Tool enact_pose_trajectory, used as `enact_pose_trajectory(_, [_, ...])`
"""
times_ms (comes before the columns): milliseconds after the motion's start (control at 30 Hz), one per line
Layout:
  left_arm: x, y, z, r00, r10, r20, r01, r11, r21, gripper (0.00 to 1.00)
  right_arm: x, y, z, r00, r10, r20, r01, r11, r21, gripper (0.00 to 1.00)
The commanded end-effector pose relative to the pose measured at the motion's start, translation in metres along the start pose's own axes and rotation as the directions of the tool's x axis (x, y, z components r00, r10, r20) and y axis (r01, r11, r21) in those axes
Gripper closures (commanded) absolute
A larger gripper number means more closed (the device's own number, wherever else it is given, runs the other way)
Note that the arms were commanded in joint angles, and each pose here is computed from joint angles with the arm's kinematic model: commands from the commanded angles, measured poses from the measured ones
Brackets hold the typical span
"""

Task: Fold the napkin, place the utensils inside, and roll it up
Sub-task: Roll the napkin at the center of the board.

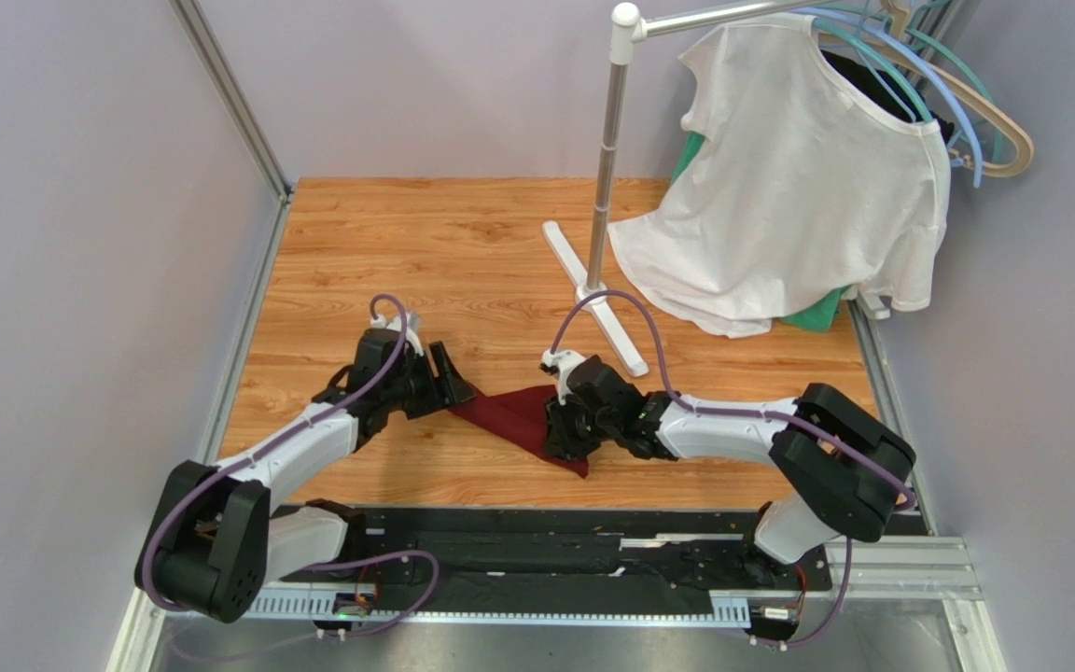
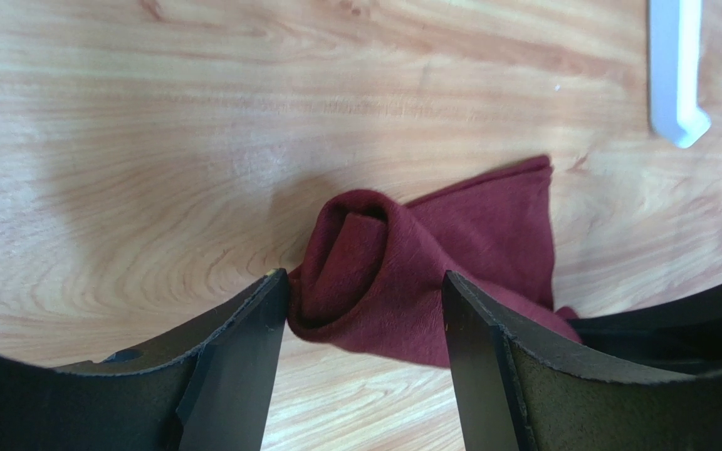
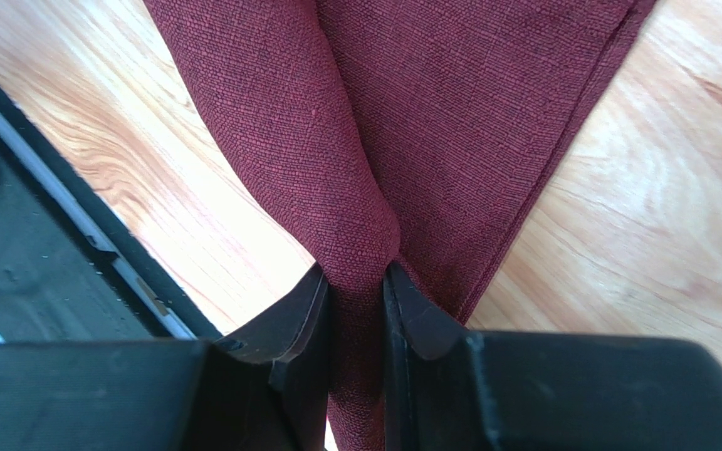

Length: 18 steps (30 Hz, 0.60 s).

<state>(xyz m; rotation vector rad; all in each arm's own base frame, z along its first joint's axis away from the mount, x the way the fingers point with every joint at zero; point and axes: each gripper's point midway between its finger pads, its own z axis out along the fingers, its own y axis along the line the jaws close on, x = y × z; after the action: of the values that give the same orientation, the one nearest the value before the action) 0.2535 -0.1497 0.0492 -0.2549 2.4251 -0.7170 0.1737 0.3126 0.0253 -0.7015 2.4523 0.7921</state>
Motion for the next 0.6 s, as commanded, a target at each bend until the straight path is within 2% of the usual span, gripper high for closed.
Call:
enact_pose_trajectory(0, [-0.027,-0.010,-0.005,0.992,-0.036,0.124,0.031,0.999,0.041,0.30,0.066,-0.018,0.004,0.979,0.051,-0.197,-0.042,0.998,0.049,0.84])
enact_pose_trajectory(167, [-0.024,-0.007,-0.003,0.992,-0.061,0.112,0.057,0.998,0.034,0.32,0.066,-0.019,0.004,0.980,0.053,-0.193,-0.042,0.997,0.058,0.84])
enact_pose_trajectory(267, [-0.019,-0.002,0.003,0.993,-0.078,0.084,0.077,0.997,0.017,0.37,0.065,-0.021,0.004,0.979,0.050,-0.198,-0.037,0.997,0.068,0.85])
enact_pose_trajectory(367, [-0.015,0.004,0.007,0.995,-0.084,0.056,0.085,0.996,-0.018,0.49,0.067,-0.022,0.005,0.978,0.054,-0.202,-0.040,0.997,0.072,0.84])
enact_pose_trajectory(400, [-0.014,0.006,0.007,0.995,-0.085,0.057,0.086,0.996,-0.025,0.58,0.068,-0.022,0.005,0.977,0.052,-0.205,-0.037,0.996,0.075,0.84])
enact_pose_trajectory(467, [-0.014,0.005,0.007,0.995,-0.084,0.057,0.085,0.996,-0.017,0.64,0.070,-0.024,0.005,0.975,0.056,-0.214,-0.039,0.996,0.082,0.85])
enact_pose_trajectory(500, [-0.012,0.003,0.007,0.996,-0.078,0.051,0.078,0.997,-0.007,0.70,0.070,-0.025,0.005,0.975,0.059,-0.214,-0.042,0.996,0.084,0.84])
enact_pose_trajectory(567, [-0.011,0.003,0.007,0.997,-0.072,0.041,0.072,0.997,-0.005,0.74,0.072,-0.025,0.005,0.974,0.059,-0.217,-0.041,0.995,0.086,0.84])
